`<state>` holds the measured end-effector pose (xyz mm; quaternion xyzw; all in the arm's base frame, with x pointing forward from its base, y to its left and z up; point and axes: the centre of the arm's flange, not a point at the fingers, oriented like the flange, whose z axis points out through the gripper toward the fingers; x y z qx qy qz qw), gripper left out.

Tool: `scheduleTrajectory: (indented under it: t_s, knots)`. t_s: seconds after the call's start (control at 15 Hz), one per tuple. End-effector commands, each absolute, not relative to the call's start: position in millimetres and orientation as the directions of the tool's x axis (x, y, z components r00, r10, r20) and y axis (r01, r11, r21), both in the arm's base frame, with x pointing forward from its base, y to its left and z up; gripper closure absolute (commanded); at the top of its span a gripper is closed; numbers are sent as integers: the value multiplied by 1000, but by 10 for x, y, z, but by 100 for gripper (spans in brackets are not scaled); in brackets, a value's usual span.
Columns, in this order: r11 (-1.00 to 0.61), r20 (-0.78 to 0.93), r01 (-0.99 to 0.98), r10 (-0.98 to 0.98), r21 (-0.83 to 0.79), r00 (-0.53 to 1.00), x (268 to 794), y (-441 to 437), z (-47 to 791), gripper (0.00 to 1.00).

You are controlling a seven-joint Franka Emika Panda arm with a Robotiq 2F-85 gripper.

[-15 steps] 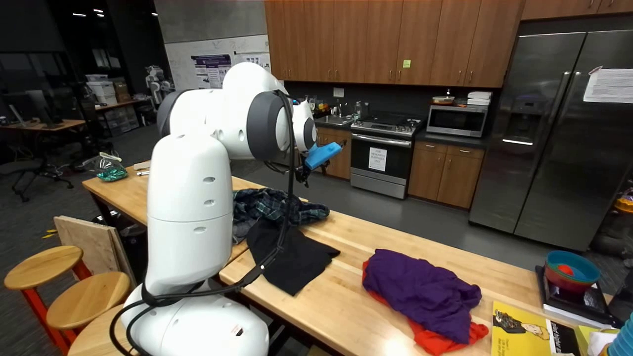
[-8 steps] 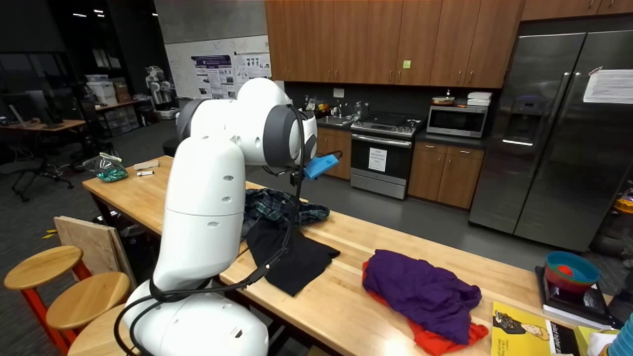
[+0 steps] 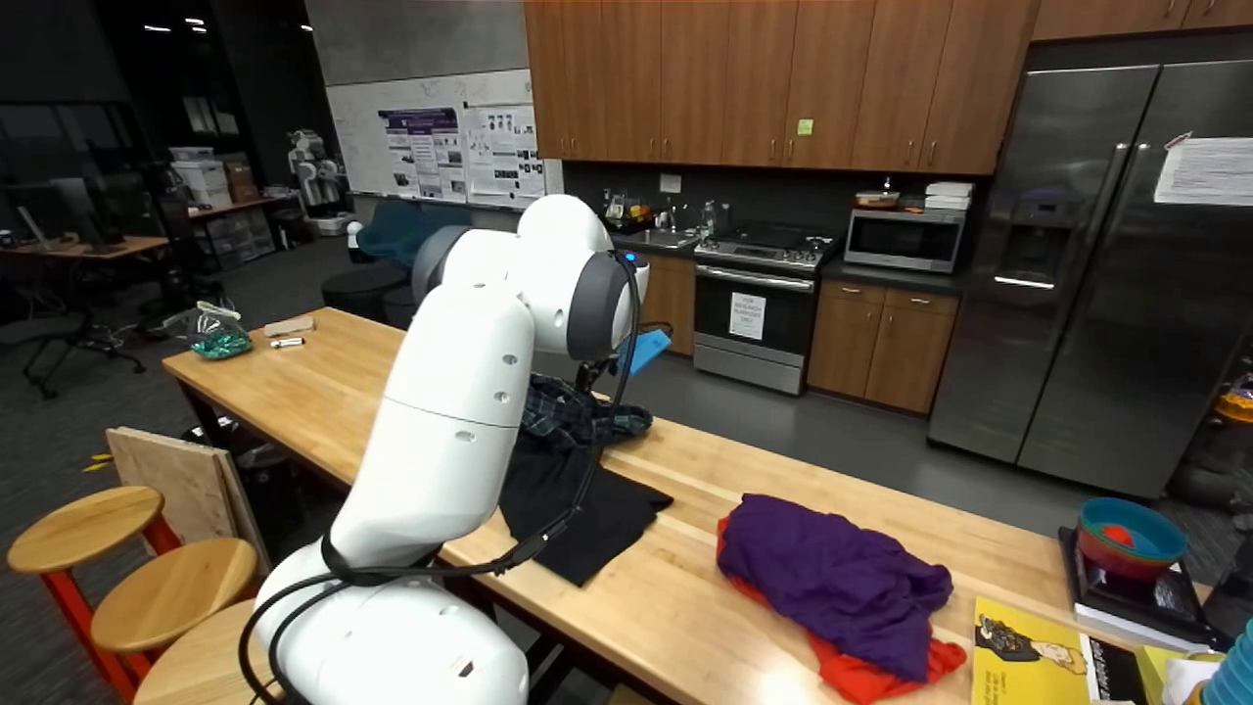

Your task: Move the checked shirt to the left

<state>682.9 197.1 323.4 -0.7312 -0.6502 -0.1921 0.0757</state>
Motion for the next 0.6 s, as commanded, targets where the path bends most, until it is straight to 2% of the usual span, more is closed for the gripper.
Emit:
scheduleTrajectory:
  t_s: [0.0, 0.4, 0.53]
  knots:
    - [-76, 354, 993, 934, 89, 40, 7049, 1971, 3108, 0]
    - [-38, 311, 999, 950, -3, 38, 7114, 2031, 2780, 0]
    - [-62, 230, 998, 972, 23, 55, 7185, 2075, 2701, 0]
